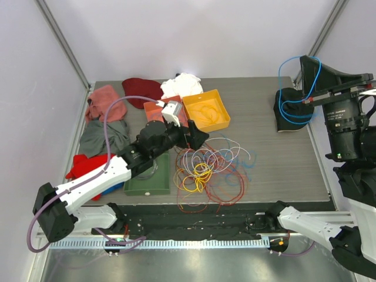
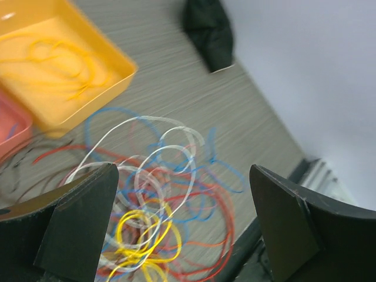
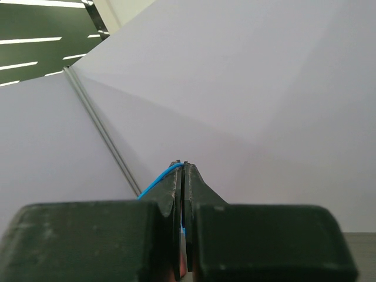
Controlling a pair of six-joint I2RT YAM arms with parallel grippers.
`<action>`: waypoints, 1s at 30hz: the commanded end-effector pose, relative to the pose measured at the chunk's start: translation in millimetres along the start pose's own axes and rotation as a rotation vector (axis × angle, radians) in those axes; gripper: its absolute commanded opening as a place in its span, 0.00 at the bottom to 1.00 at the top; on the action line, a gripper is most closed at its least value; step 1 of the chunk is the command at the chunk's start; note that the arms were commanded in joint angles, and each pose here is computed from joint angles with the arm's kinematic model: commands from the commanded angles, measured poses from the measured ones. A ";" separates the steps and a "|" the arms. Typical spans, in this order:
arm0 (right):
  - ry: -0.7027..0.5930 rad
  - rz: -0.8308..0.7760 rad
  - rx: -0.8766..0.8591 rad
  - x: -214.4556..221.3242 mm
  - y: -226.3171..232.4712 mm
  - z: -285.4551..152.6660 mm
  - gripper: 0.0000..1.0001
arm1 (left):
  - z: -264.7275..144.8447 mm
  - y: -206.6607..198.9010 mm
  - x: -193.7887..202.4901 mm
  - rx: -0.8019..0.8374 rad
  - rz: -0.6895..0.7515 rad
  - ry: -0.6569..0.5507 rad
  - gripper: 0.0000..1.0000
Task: Untangle the cables
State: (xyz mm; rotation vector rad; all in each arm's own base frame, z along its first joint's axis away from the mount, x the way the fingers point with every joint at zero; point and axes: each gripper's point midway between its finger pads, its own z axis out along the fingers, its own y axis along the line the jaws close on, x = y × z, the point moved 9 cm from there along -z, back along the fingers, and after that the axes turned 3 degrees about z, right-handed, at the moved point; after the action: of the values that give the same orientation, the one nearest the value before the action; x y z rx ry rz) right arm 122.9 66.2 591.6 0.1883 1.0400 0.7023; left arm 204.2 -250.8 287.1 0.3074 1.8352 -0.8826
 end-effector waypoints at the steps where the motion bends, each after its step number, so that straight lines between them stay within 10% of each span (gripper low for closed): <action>1: 0.060 0.006 -0.011 13.4 -0.7 -0.6 0.01 | 6.5 -33.7 -29.1 0.227 -0.023 -0.115 0.98; 15: 0.333 0.018 0.103 134.6 -41.1 -10.5 0.01 | -42.6 -36.1 -51.0 0.218 -0.030 -0.249 1.00; 22: 0.540 0.029 0.112 218.2 -45.7 22.8 0.01 | -83.5 20.9 -13.8 -0.295 -0.108 -0.116 0.99; 30: 0.726 0.017 0.094 318.3 -45.2 84.7 0.01 | -139.3 55.5 12.7 -0.523 -0.166 -0.144 1.00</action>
State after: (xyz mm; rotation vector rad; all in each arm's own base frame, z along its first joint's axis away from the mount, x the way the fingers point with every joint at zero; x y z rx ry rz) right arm 285.8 210.6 363.1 0.0625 1.8072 0.6521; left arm 144.7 -148.5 299.1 -0.0989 1.8511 -0.6602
